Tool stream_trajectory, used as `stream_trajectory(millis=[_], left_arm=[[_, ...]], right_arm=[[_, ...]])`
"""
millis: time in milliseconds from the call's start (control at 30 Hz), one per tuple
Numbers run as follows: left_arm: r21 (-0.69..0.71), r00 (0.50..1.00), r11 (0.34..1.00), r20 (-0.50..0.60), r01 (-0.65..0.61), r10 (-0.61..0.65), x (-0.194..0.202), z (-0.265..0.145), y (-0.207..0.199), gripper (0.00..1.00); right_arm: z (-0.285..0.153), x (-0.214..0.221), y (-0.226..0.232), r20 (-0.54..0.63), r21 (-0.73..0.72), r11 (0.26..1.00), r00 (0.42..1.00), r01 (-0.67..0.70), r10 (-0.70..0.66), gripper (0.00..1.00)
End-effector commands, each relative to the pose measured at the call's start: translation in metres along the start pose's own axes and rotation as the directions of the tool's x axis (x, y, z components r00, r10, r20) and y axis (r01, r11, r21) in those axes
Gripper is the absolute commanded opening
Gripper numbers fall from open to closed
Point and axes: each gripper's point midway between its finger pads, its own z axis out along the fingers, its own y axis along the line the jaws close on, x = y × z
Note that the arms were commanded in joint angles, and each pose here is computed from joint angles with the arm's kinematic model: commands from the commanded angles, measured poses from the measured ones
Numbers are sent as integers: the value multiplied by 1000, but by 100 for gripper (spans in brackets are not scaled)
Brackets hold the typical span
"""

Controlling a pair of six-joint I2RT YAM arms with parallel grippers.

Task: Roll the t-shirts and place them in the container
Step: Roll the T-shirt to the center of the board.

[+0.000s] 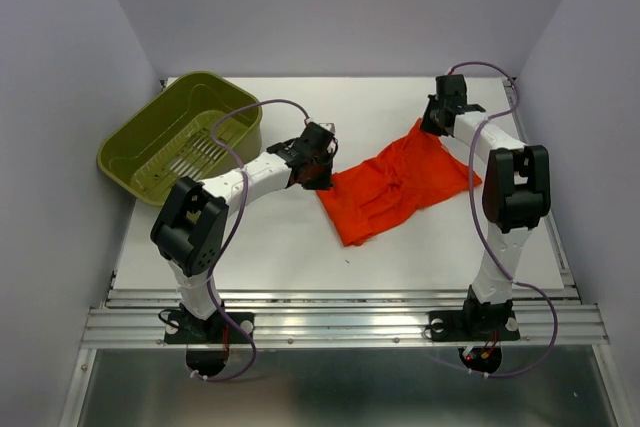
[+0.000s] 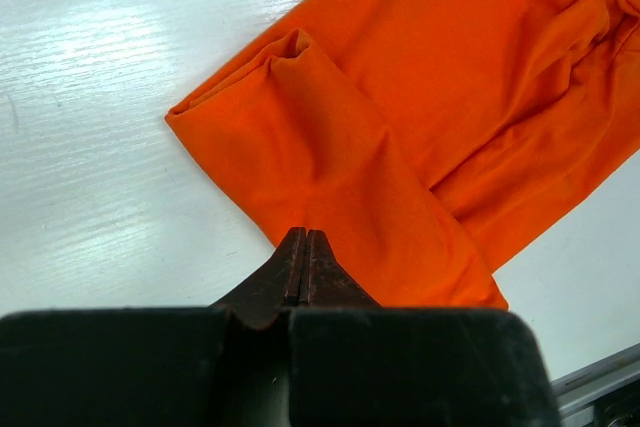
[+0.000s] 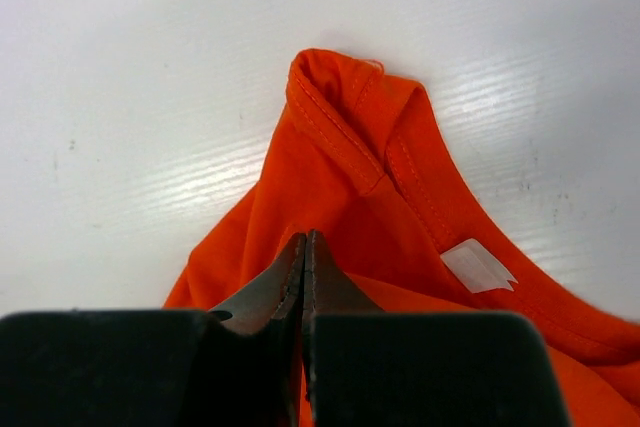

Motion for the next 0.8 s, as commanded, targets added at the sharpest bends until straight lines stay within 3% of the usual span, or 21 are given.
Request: stream_trajectory(millis=[0, 767], left_arm=[[15, 1000, 1000, 11, 2, -2, -3, -2, -3, 0], [15, 1000, 1000, -3, -1, 1, -3, 4, -5, 0]], right_arm=[[-18, -45, 17, 142, -60, 998, 989, -17, 26, 1], [0, -54, 49, 129, -175, 985, 992, 8, 15, 1]])
